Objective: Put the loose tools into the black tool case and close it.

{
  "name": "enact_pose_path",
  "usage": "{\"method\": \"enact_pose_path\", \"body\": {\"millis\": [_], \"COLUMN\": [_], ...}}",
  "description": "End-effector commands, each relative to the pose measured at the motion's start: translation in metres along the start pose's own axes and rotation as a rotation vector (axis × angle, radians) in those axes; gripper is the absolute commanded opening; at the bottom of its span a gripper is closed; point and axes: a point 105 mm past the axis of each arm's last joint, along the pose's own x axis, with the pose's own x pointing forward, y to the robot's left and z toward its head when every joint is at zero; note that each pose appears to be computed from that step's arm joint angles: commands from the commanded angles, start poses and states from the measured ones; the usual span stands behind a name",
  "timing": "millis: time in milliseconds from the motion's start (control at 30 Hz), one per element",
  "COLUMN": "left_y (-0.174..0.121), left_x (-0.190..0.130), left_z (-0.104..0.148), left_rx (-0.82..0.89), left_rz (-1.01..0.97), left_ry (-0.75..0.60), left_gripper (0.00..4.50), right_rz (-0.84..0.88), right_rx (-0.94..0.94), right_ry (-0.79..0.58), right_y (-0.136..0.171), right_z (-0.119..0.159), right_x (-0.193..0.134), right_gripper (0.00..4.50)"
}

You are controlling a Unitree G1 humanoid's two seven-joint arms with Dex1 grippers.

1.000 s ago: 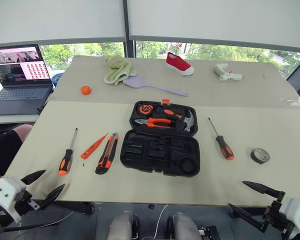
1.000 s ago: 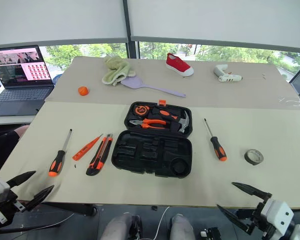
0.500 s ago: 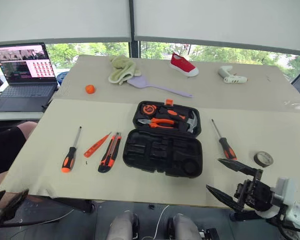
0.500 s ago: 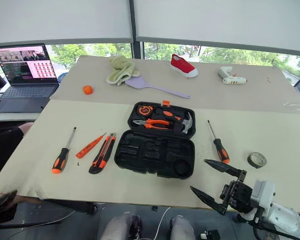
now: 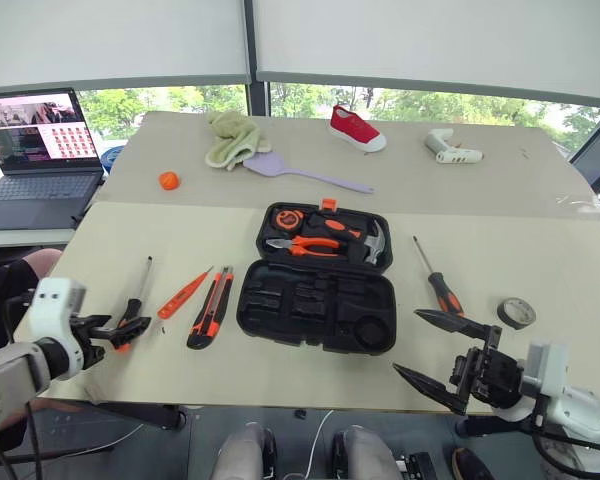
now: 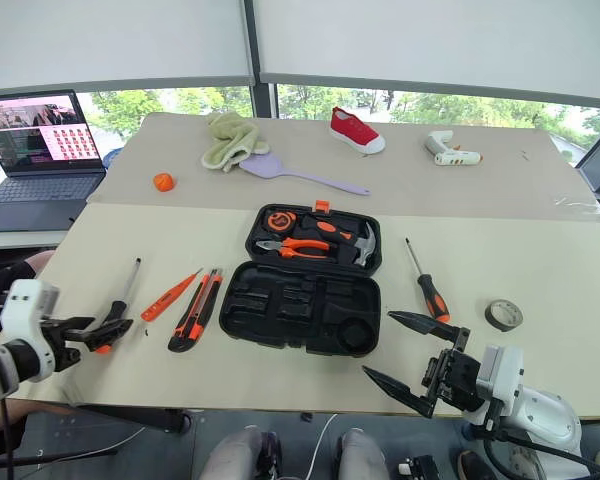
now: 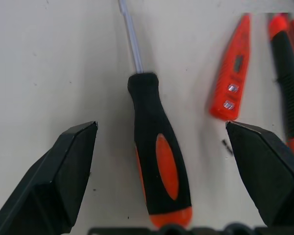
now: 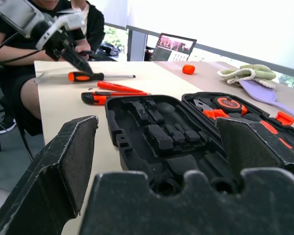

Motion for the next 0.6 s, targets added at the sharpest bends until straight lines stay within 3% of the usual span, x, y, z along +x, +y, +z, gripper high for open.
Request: {"method": "enact_pose_path", "body": {"millis": [33, 67, 100, 200, 300, 400, 467, 600], "left_y": [0.005, 0.005, 0.005, 0.009, 0.018, 0.03, 0.024, -0.036], "left_x": [0.006, 0.007, 0.008, 0.008, 0.004, -0.006, -0.013, -0.01], "left_z": [-0.01, -0.01, -0.008, -0.003, 0.002, 0.022, 0.047, 0.094], "left_rx": [0.003, 0.007, 0.008, 0.002, -0.003, 0.034, 0.15, 0.435], "left_rz": [0.04, 0.04, 0.042, 0.057, 0.083, 0.096, 0.014, -0.343], "left_ry": [0.068, 0.064, 0.051, 0.013, -0.019, -0.131, -0.24, -0.369], "left_gripper": [3.73, 3.32, 3.19, 1.84, 0.87, 0.87, 0.87, 0.87], "right_rz": [-0.005, -0.007, -0.009, -0.011, -0.009, -0.024, -0.062, -0.093], "right_rx": [-0.049, -0.048, -0.049, -0.05, -0.054, -0.073, -0.074, -0.086], "right_ry": [-0.009, -0.007, -0.006, -0.009, -0.025, -0.05, -0.073, -0.073], "right_y": [0.0, 0.0, 0.0, 0.0, 0.0, -0.004, -0.01, -0.021], "right_z": [0.01, 0.01, 0.01, 0.01, 0.012, 0.015, 0.019, 0.029], "right_x": [-0.002, -0.003, -0.004, -0.005, -0.004, 0.0, 0.001, -0.002], "right_gripper": [4.5, 4.5, 4.5, 4.5, 4.5, 4.5, 4.5, 4.5]}}
